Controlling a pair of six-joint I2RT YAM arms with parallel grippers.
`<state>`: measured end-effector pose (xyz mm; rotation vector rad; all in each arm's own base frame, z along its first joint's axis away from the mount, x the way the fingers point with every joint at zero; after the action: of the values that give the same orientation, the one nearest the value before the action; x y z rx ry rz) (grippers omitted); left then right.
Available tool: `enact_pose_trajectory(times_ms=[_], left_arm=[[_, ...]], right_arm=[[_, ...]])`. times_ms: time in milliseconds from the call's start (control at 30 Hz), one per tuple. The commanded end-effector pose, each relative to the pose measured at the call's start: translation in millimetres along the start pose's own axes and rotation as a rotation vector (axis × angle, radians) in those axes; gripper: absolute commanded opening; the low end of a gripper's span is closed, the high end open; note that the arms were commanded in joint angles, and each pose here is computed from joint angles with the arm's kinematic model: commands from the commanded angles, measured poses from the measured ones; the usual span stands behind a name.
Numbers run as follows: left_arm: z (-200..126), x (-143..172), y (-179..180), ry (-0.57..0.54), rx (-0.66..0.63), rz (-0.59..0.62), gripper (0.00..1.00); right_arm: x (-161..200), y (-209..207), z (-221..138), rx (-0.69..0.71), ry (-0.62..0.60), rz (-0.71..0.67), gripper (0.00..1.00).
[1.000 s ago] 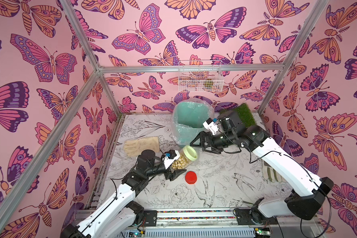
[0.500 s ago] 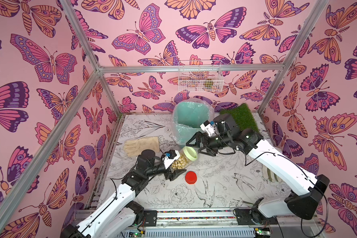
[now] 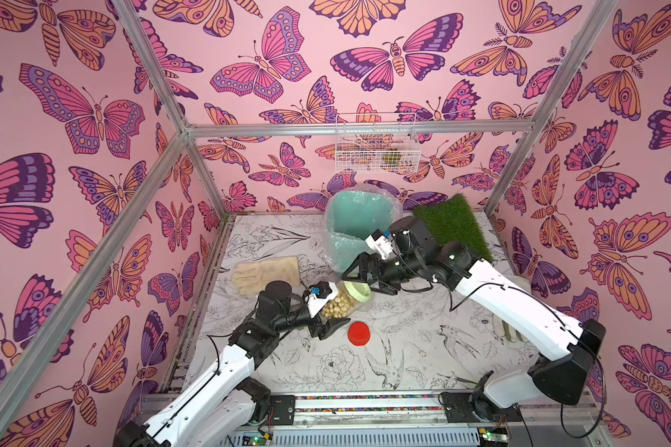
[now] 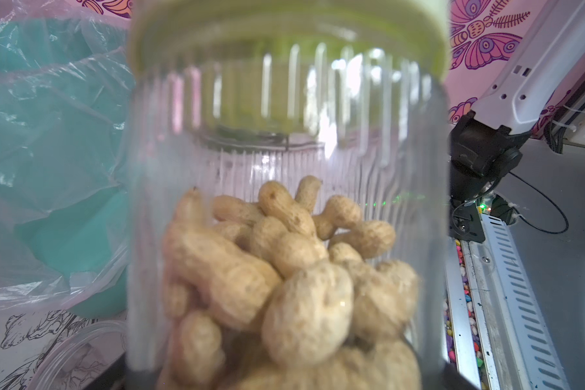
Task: Empty moldy peanuts from jars
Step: Unscrew the lid from the jar.
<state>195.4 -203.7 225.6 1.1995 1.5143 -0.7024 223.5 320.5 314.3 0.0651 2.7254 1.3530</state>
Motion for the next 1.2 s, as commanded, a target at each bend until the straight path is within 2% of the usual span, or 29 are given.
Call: enact_pose_trajectory(times_ms=[0,133,267,333,433,600,867,1000,1100,1167], left_arm=[[-6,-23,6,-0.083,-0.034,0.066,0.00],[-6,-22,6,-0.080,-0.034,0.064,0.00],[-6,-22,6,-0.081,-0.037,0.065,0.00],[-6,-23,6,-0.082,-0.037,0.066,0.00],[-6,-22,6,-0.080,-0.035,0.064,0.00],[-5,-23,6,-0.081,-0.033,0.064,0.00],[-5,-24,7,-0.081,-0.033,0.063,0.00],[-5,-24,7,-0.082,-0.034,0.064,0.00],[-5,-24,7,-0.083,-0.031,0.063,0.00],[-6,-25,6,-0.085,-0.029,0.064,0.00]], right_arm=[[1,7,0,0.009,0.004,-0.040,0.87],[3,5,1,0.018,0.021,-0.049,0.76],[7,-1,0,0.048,0.036,-0.073,0.76],[8,0,-2,0.046,0.041,-0.084,0.82],[9,5,-4,0.028,0.042,-0.101,1.00],[11,6,-4,0.020,0.051,-0.116,0.99],[13,2,-1,0.037,0.069,-0.118,0.85],[16,-2,0,0.050,0.086,-0.139,0.74],[15,-1,-1,0.020,0.089,-0.200,0.59],[13,1,-3,-0.031,0.082,-0.284,0.42]])
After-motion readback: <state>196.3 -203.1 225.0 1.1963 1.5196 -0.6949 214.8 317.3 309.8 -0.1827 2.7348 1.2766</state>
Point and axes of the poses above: each gripper's point midway between its finger pads, its own z axis out along the fingers, its own y axis along the line the jaws close on, x = y × z, the point moved 3 cm from there along -z, back along the fingers, and after that the axes turned 8 degrees about z, right-handed, at the moved point
